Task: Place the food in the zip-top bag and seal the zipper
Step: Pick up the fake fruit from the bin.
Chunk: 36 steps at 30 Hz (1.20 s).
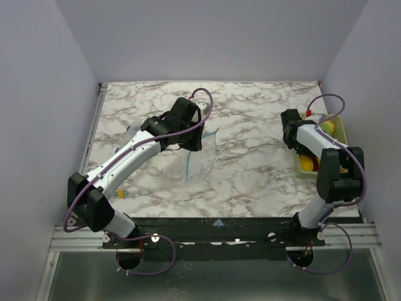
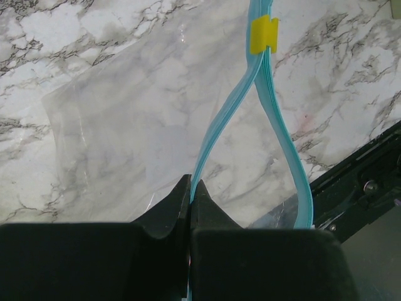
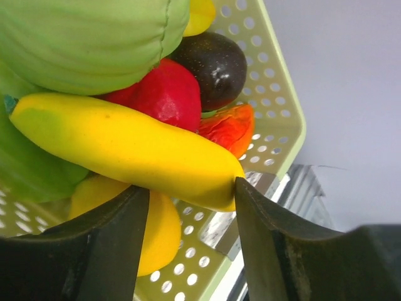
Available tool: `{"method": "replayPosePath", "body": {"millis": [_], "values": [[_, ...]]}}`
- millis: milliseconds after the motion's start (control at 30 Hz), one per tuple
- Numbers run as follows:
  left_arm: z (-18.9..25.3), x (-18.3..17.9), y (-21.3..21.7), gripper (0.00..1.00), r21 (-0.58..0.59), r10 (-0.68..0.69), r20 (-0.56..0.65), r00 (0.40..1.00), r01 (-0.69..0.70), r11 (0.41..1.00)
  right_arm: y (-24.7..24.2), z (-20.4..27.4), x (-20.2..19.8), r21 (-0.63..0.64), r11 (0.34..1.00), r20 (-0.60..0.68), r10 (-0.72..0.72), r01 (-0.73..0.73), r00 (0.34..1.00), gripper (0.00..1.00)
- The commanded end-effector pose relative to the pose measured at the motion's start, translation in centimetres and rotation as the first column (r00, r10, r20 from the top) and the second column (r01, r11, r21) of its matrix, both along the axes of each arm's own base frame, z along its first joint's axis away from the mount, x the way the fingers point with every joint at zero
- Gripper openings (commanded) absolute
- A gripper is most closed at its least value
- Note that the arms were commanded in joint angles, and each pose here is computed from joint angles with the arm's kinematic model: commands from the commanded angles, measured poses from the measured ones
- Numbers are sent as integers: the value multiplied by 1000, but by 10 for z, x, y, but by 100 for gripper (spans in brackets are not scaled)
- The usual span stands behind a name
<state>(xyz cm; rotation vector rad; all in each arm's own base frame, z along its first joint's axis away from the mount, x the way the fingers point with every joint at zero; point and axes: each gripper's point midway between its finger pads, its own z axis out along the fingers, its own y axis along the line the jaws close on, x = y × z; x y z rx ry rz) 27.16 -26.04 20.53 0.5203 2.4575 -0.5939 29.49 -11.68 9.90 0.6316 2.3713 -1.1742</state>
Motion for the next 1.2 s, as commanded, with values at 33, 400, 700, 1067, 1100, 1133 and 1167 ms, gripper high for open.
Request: {"method": "replayPosePath", "body": {"millis": [33, 400, 700, 1067, 1100, 1133, 1167], "values": [[9, -3, -5, 0, -48, -15, 2, 1000, 15, 999, -15, 9, 0, -123, 992, -40, -33, 28, 999, 47], [18, -3, -3, 0, -60, -9, 22, 1000, 10, 998, -12, 50, 6, -161, 987, -20, -20, 17, 1000, 11], [21, -2, 2, 0, -54, 4, 46, 999, -2, 999, -1, 88, 20, -78, 997, 133, 28, -18, 991, 0], [14, 2, 4, 0, -23, 16, 45, 999, -15, 1000, 43, 162, 64, 82, 932, 552, 252, -353, 795, 1], [15, 2, 4, 0, -24, 16, 45, 999, -15, 1000, 56, 168, 68, 109, 900, 592, 283, -423, 754, 1], [15, 2, 4, 0, -25, 16, 48, 999, -15, 1000, 73, 172, 70, 151, 849, 631, 312, -507, 710, 1], [15, 2, 5, 0, -22, 17, 49, 999, -16, 1000, 88, 176, 70, 179, 803, 669, 325, -569, 669, 1]]}}
